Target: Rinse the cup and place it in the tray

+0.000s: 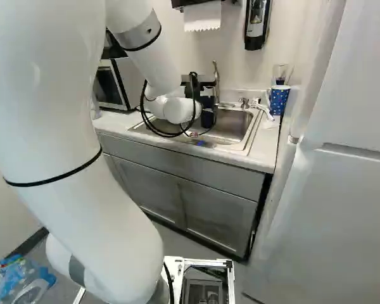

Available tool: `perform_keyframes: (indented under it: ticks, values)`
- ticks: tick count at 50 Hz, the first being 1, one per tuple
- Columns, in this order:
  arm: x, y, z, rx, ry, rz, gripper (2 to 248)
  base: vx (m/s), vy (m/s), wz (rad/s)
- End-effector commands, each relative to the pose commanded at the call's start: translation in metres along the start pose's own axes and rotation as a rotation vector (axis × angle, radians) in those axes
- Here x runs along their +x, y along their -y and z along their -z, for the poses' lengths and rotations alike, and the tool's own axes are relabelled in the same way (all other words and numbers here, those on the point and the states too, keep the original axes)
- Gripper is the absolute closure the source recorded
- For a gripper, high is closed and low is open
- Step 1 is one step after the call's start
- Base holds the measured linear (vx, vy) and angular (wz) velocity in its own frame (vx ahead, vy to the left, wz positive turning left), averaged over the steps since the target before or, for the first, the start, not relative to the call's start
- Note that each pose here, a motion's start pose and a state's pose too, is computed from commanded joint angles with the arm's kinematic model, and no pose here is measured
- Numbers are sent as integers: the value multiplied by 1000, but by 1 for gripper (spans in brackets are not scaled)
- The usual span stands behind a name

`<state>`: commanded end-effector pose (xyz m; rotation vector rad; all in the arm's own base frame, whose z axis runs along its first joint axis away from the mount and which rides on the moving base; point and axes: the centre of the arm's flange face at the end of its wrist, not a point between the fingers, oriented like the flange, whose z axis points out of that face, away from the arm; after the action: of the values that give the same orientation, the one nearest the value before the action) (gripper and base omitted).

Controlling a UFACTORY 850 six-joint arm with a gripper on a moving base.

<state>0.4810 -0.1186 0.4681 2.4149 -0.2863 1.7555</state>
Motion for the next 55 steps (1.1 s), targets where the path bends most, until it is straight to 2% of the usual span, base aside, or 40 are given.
perform_keyframes:
  ticks: [55]
  values:
    - [0,0,0,0,0,0,128,0,0,0]
